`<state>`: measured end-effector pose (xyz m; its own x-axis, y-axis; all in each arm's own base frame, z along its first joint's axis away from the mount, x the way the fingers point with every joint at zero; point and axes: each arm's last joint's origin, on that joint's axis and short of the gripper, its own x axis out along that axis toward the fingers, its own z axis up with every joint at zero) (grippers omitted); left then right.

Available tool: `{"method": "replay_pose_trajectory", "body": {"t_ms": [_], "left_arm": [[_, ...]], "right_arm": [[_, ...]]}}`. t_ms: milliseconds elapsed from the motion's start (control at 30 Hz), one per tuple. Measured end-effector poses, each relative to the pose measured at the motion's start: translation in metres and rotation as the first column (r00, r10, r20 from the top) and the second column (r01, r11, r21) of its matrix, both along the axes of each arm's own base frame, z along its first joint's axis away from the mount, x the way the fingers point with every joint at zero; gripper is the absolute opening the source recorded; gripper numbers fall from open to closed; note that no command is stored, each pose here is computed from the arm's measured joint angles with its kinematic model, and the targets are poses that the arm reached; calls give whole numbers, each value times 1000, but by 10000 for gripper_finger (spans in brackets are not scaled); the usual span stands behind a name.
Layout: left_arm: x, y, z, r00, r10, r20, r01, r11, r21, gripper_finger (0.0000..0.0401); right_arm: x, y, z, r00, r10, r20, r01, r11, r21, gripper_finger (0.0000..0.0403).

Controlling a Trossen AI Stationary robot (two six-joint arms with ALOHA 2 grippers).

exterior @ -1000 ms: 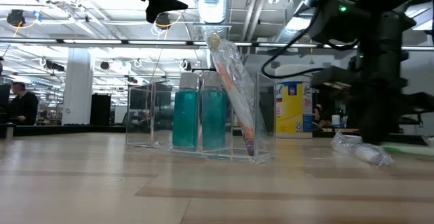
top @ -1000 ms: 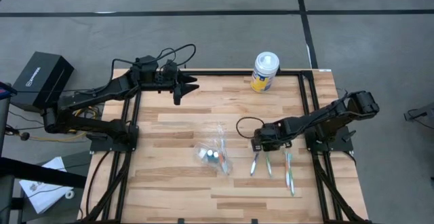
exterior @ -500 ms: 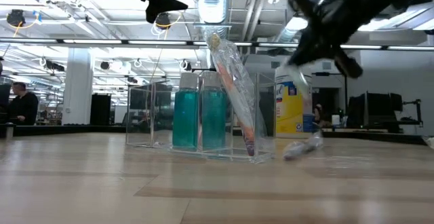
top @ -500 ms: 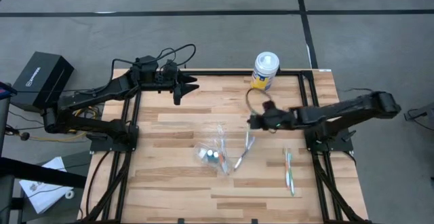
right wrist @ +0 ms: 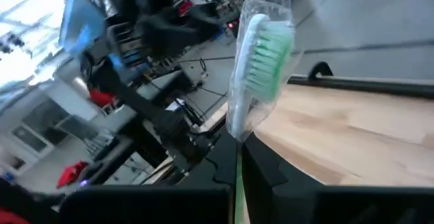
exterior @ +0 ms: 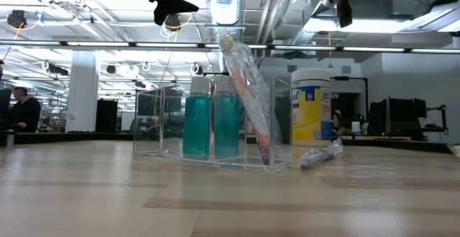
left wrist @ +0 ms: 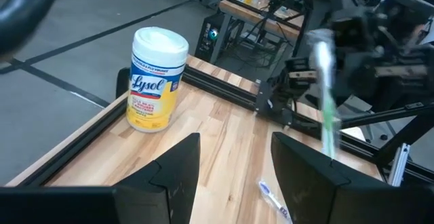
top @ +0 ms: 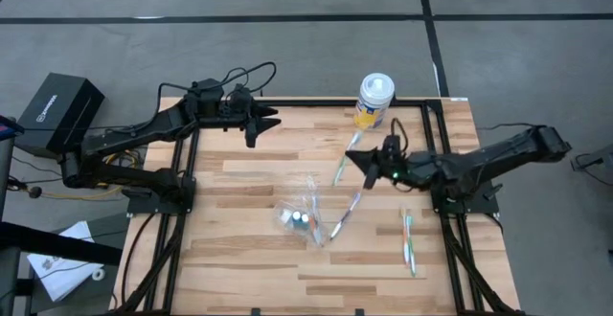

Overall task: Pick & Place toothbrushing station
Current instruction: Put the left green toothbrush into the transparent organizer

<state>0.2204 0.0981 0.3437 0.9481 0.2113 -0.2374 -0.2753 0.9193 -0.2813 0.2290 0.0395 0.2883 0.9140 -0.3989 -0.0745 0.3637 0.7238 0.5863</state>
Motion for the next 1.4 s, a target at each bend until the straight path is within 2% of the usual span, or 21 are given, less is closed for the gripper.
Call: {"method": "replay_pose_trajectory", "body": {"t_ms": [167,233,467,733,1167,1400], "left_arm": [[0,0,-14,999,12,-30,-12,1000,-25,176],[0,0,-20,999,15,-42,-17,999,-45,176],[0,0,-33,999,17,-50,-20,998,-65,176],[1,0,-32,999,20,-31,-23,997,-70,176],[1,0,-31,1000,21,-18,-22,998,-65,176],[1,1,-31,999,26,-19,-27,998,-60,176]], "right_arm": [[21,24,-8,996,75,-58,-80,993,-88,3],[28,32,-16,991,98,-95,-107,989,-97,3],[45,61,-38,976,197,-87,-205,975,-86,2],[48,83,-56,961,256,-106,-262,964,-51,1],[56,99,-93,936,296,-192,-298,954,18,0],[64,105,-125,905,340,-255,-326,941,94,0]]}}
